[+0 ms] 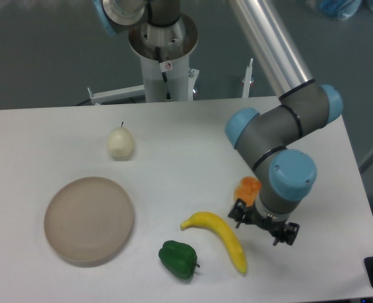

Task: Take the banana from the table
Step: 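Lower the gripper onto the banana and close it around the banana, then lift the grasped banana up off the table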

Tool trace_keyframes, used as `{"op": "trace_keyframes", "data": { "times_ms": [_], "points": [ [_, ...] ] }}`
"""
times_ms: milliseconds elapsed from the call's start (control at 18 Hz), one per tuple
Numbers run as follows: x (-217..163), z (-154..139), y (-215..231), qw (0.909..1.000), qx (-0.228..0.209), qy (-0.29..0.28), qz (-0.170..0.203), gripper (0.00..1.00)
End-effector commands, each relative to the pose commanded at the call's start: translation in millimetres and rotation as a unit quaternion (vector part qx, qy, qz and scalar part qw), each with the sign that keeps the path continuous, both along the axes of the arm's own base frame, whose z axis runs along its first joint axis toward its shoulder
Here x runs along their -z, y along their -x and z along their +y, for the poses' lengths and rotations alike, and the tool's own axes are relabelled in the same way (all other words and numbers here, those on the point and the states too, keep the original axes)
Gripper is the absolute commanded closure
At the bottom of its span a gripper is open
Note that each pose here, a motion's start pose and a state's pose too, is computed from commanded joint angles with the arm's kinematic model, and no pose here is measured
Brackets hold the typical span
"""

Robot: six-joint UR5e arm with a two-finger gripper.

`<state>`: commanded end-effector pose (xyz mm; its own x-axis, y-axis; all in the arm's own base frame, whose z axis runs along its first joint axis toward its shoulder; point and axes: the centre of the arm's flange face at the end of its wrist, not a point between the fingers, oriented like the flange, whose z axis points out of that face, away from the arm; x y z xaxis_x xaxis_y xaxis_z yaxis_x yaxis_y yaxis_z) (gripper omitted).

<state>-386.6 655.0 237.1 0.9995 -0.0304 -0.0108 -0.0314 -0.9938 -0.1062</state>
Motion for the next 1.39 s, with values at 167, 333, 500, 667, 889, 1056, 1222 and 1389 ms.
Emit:
{"op": "trace_keyframes", "data": {
  "times_ms": [167,333,500,667,889,1056,1222,1389],
  "points": [
    [16,8,-2,0.9992,-0.040,-0.006,0.004,0.00],
    [25,9,-2,0.9992,-0.041,-0.002,0.001,0.00],
    [39,14,-11,0.9994,-0.033,0.005,-0.003,0.00],
    [50,16,-16,0.9995,-0.030,0.012,-0.007,0.00],
    [55,17,-18,0.9994,-0.028,0.017,-0.006,0.14],
    [57,16,-18,0.9992,-0.028,0.028,0.003,0.50],
    [51,15,-17,0.9994,-0.023,0.026,0.006,0.72],
    [36,14,-15,0.9995,-0.020,0.020,0.011,0.72]
  ]
}}
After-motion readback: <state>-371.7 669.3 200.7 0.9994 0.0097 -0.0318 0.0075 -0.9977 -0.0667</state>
